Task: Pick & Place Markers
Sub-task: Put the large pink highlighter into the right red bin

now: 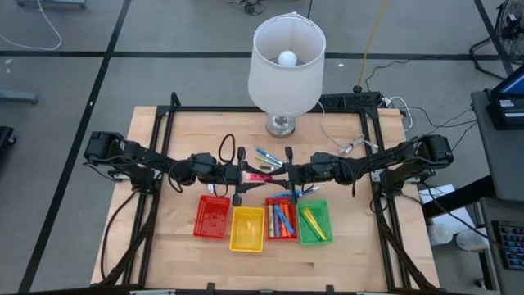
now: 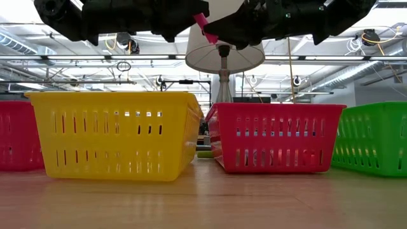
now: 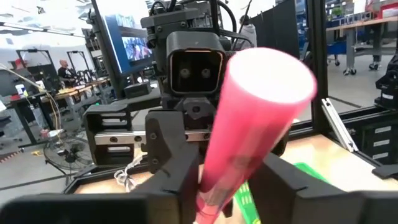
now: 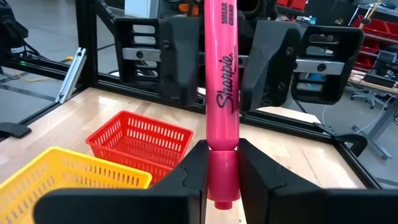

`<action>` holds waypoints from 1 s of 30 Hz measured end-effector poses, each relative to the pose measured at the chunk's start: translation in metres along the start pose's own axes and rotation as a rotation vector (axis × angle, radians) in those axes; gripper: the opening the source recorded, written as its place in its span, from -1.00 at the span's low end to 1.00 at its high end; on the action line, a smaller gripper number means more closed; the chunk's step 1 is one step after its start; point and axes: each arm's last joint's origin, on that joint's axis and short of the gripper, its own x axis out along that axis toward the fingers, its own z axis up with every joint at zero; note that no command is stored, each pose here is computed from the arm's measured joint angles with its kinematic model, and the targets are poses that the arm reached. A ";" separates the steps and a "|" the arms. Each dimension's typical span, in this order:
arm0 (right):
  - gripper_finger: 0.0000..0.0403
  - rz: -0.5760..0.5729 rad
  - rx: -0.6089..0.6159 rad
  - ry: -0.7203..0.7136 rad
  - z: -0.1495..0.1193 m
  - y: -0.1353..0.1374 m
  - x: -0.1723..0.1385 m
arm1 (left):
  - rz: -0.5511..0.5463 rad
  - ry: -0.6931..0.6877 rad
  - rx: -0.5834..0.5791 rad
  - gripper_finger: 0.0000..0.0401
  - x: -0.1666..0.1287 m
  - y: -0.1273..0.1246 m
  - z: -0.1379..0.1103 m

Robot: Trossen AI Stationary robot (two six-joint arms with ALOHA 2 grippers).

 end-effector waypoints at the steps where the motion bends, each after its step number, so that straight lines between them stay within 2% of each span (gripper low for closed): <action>1: -0.76 0.002 0.000 0.000 0.000 0.000 0.000 | 0.001 0.000 0.004 -0.44 0.000 0.000 0.000; 5: -0.76 0.004 0.004 0.000 0.000 0.000 0.000 | 0.007 0.001 0.018 -0.67 0.000 0.000 0.000; 13: -0.69 0.002 0.037 0.006 -0.001 0.000 0.000 | 0.013 0.003 0.008 -0.66 0.000 0.000 0.000; 21: -0.30 -0.006 0.055 0.056 -0.004 0.000 -0.001 | 0.033 0.013 -0.001 -0.67 0.000 0.001 -0.001; 26: -0.02 -0.122 0.047 0.132 0.003 -0.004 -0.014 | 0.050 0.021 -0.001 -0.66 0.000 0.001 -0.001; 30: 0.10 -0.197 0.066 0.200 0.013 -0.009 -0.033 | 0.044 0.041 -0.008 -0.64 0.000 0.000 -0.003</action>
